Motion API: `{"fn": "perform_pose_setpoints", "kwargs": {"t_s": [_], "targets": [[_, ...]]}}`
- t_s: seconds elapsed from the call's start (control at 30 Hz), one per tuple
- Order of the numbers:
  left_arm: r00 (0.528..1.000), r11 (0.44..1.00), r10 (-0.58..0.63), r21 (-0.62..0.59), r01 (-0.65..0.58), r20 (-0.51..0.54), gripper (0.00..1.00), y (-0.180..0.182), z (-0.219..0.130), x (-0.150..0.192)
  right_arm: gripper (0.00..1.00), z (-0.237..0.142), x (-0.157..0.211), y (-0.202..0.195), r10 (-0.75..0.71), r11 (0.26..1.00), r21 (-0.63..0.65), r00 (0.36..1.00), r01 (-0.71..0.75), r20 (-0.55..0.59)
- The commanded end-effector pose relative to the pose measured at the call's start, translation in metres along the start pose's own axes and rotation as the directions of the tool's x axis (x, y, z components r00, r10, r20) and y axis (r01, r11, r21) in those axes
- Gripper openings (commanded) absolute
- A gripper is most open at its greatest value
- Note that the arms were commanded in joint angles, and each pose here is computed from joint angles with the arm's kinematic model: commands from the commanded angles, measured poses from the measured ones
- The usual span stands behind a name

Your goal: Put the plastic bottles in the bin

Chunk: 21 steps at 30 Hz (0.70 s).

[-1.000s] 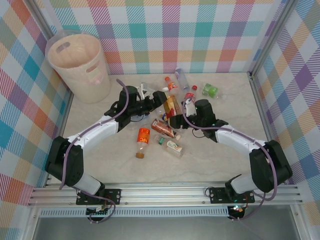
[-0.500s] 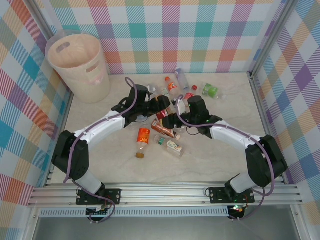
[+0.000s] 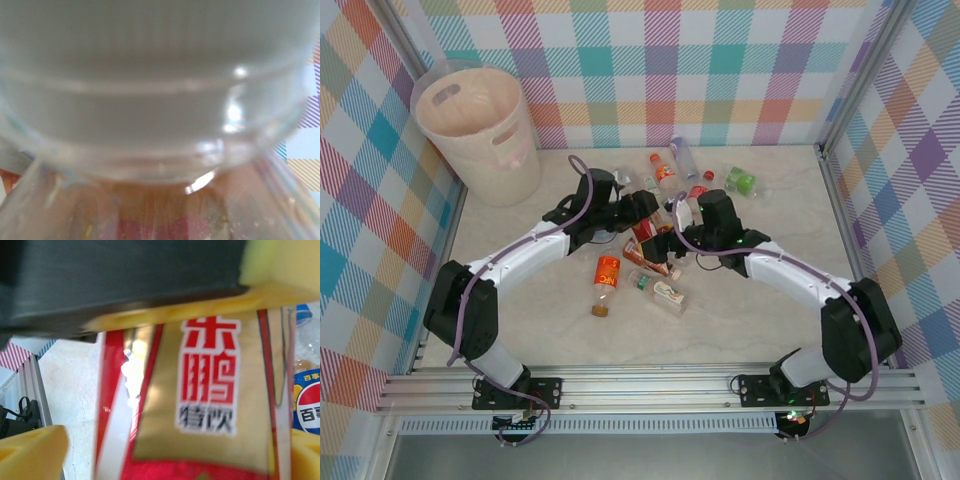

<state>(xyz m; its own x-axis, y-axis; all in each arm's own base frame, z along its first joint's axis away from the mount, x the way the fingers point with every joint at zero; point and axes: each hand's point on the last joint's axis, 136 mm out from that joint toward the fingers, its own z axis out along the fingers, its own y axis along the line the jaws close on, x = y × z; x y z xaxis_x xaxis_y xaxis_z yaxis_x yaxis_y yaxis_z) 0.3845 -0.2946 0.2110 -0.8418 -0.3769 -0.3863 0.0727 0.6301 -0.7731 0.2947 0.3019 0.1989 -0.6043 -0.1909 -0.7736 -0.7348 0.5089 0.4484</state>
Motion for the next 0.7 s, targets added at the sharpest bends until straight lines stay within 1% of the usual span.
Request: {"fn": "perform_pose_setpoints", "kwargs": {"t_s": [0.0, 0.1, 0.2, 0.3, 0.33, 0.4, 0.43, 0.47, 0.57, 0.6, 0.67], "targets": [[0.998, 0.999, -0.017, 0.036, 0.015, 0.054, 0.58, -0.007, -0.005, -0.025, 1.0, -0.023, -0.025, 0.018, -0.097, 0.995, 0.015, 0.993, 0.096, 0.07], [0.995, 1.0, -0.016, 0.011, 0.015, 0.103, 0.57, -0.001, -0.017, -0.042, 1.0, -0.043, -0.042, 0.013, -0.099, 0.99, 0.119, 0.984, 0.081, 0.147], [0.98, 0.999, -0.002, -0.035, 0.009, 0.201, 0.56, 0.005, -0.038, -0.069, 1.0, -0.071, -0.059, -0.004, -0.089, 0.961, 0.276, 0.957, 0.01, 0.276], [0.939, 0.996, -0.007, -0.077, 0.036, 0.343, 0.58, 0.011, -0.069, -0.102, 1.0, -0.098, -0.062, -0.032, -0.058, 0.895, 0.427, 0.916, -0.129, 0.397], [0.916, 0.996, -0.006, -0.079, 0.04, 0.4, 0.58, 0.011, -0.082, -0.115, 1.0, -0.105, -0.058, -0.043, -0.042, 0.865, 0.468, 0.904, -0.179, 0.425], [0.859, 0.995, 0.029, -0.095, 0.023, 0.511, 0.58, 0.005, -0.109, -0.14, 1.0, -0.113, -0.05, -0.057, -0.023, 0.822, 0.515, 0.888, -0.245, 0.459], [0.819, 0.993, 0.06, -0.119, 0.01, 0.571, 0.58, 0.002, -0.126, -0.153, 1.0, -0.116, -0.047, -0.062, -0.009, 0.806, 0.525, 0.881, -0.274, 0.473], [0.768, 0.99, 0.089, -0.139, 0.0, 0.634, 0.57, -0.002, -0.144, -0.166, 1.0, -0.117, -0.044, -0.064, 0.001, 0.798, 0.528, 0.875, -0.292, 0.484], [0.616, 0.984, 0.162, -0.173, -0.043, 0.771, 0.58, -0.02, -0.194, -0.201, 1.0, -0.117, -0.045, -0.066, 0.008, 0.794, 0.526, 0.87, -0.306, 0.494], [0.573, 0.98, 0.189, -0.192, -0.056, 0.797, 0.58, -0.027, -0.208, -0.211, 1.0, -0.116, -0.047, -0.066, 0.006, 0.794, 0.527, 0.87, -0.303, 0.493], [0.476, 0.954, 0.288, -0.292, -0.067, 0.831, 0.58, -0.037, -0.236, -0.235, 1.0, -0.116, -0.05, -0.066, -0.001, 0.794, 0.532, 0.875, -0.294, 0.485]]}}
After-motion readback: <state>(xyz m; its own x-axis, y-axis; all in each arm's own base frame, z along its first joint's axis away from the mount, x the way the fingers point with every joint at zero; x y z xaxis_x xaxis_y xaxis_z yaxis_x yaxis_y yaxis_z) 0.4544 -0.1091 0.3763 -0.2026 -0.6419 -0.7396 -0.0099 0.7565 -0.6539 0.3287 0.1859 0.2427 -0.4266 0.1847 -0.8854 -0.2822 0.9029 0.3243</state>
